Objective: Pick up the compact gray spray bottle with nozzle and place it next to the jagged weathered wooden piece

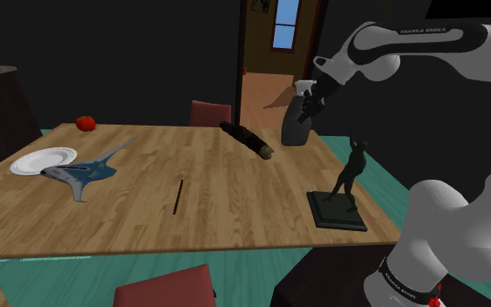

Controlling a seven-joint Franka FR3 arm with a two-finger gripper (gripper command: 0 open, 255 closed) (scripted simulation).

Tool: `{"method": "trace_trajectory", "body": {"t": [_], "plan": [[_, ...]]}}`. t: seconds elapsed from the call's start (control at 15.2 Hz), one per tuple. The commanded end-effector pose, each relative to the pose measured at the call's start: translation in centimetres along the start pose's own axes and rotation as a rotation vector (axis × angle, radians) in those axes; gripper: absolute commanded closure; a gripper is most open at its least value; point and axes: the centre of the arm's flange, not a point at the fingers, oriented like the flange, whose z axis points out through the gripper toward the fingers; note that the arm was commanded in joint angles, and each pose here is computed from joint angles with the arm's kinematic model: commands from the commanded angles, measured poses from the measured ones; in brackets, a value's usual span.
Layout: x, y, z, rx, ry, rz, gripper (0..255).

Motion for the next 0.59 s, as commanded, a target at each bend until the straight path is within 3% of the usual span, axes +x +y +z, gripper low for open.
{"method": "trace_trajectory", "body": {"t": [0.0,0.53], "plan": [[0.6,-0.1,-0.9,0.000,0.000,0.000,255],[2.8,-0.1,-4.6,0.000,0.000,0.000,255]]}}
